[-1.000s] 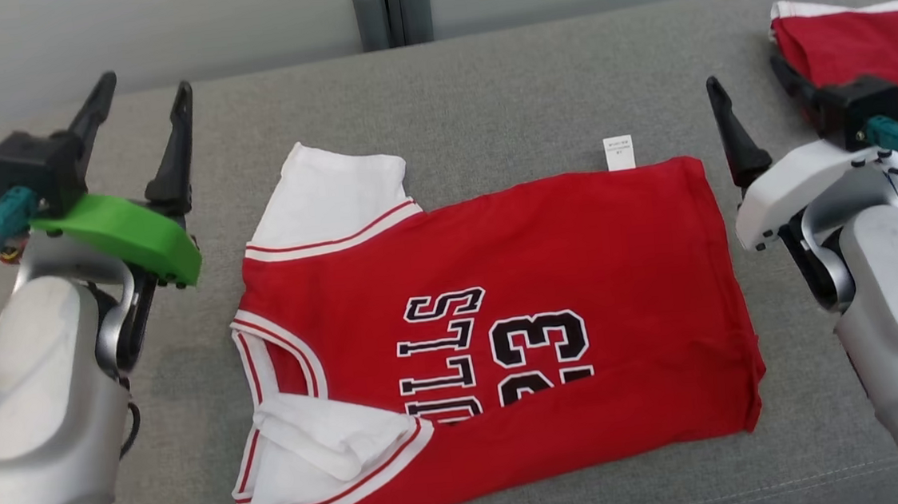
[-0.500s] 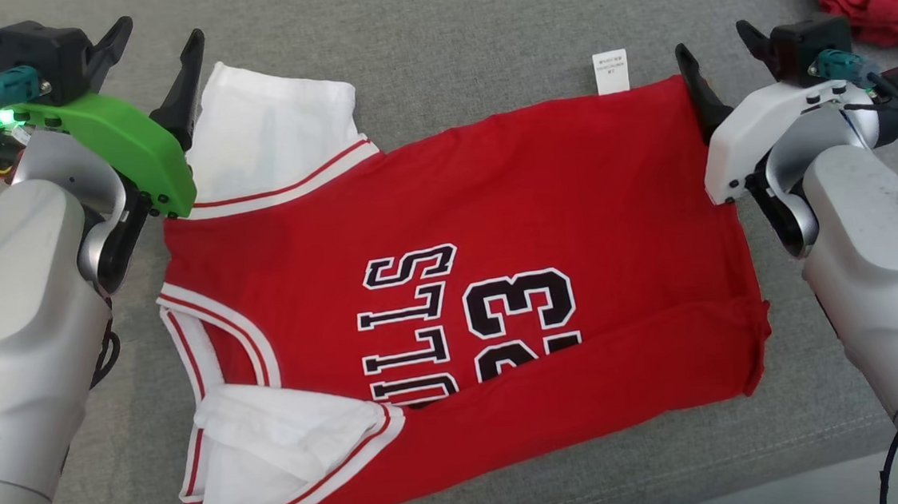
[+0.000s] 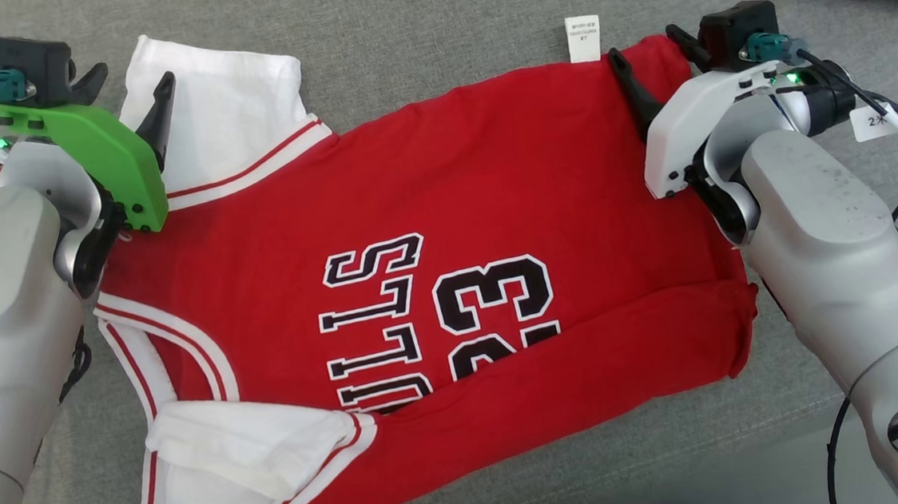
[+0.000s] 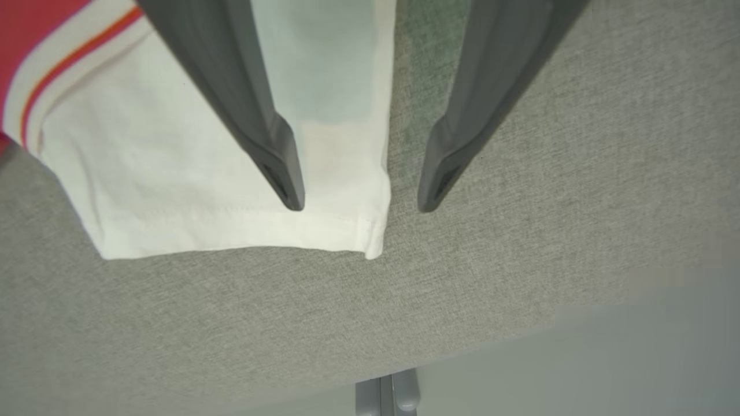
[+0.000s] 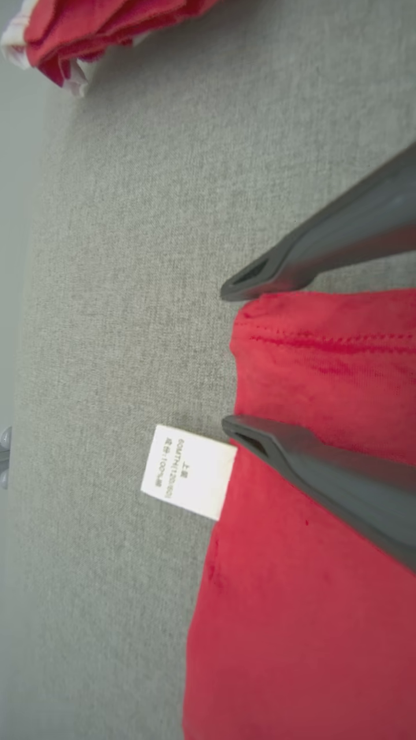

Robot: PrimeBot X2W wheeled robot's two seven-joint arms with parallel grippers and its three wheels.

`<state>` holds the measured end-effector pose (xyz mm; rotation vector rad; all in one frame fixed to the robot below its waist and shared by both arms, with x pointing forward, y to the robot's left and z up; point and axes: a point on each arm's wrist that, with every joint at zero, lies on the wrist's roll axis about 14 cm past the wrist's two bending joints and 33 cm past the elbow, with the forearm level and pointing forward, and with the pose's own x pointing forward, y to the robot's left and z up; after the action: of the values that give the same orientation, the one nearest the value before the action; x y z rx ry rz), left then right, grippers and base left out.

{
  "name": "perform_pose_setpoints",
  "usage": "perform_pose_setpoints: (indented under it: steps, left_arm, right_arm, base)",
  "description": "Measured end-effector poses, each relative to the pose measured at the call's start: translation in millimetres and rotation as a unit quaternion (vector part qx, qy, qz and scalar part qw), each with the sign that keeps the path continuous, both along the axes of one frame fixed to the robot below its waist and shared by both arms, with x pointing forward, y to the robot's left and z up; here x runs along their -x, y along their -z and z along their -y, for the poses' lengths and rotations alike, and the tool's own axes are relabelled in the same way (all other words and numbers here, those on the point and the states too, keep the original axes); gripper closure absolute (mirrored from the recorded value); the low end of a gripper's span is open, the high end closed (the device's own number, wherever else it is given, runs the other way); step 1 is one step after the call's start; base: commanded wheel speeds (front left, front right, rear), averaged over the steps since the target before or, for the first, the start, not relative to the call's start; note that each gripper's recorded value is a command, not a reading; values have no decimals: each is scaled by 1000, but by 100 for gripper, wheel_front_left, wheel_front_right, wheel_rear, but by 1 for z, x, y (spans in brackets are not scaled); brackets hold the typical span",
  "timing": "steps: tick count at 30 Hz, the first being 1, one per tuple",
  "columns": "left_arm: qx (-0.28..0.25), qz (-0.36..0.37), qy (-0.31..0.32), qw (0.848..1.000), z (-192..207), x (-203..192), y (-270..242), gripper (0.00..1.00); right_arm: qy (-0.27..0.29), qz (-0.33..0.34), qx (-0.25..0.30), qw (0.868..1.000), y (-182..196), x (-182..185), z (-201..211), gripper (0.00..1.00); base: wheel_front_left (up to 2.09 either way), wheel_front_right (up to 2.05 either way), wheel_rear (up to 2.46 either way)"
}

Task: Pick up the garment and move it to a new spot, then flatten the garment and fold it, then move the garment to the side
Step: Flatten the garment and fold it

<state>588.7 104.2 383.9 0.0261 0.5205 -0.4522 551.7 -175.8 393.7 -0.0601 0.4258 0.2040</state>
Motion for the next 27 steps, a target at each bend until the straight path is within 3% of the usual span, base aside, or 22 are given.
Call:
perform_pose_setpoints:
  steps: [12,13,14,15,17,27]
  left_arm:
    - [20,-34,-11,999,14,-10,20,0]
    - [19,-36,-8,999,16,-9,21,58]
    - [20,-36,-7,999,17,-9,21,100]
    - [22,-38,-6,999,18,-9,21,100]
    - [31,-30,-6,999,20,-8,16,100]
    - [106,69,-33,991,15,-17,-46,100]
  right_arm:
    - [-8,-24,-7,1000,12,0,-6,0]
    - [-8,-26,-9,1000,12,0,-6,0]
    - [-9,-27,-10,1000,12,0,-7,25]
    - [-13,-30,-8,999,13,1,-9,53]
    - [-18,-27,-11,999,10,-1,-12,100]
    - [-25,39,-16,999,-20,-14,-13,100]
  base:
    - [0,0,0]
    - [0,0,0]
    - [0,0,0]
    - [0,0,0]
    - [0,0,0]
    - [0,0,0]
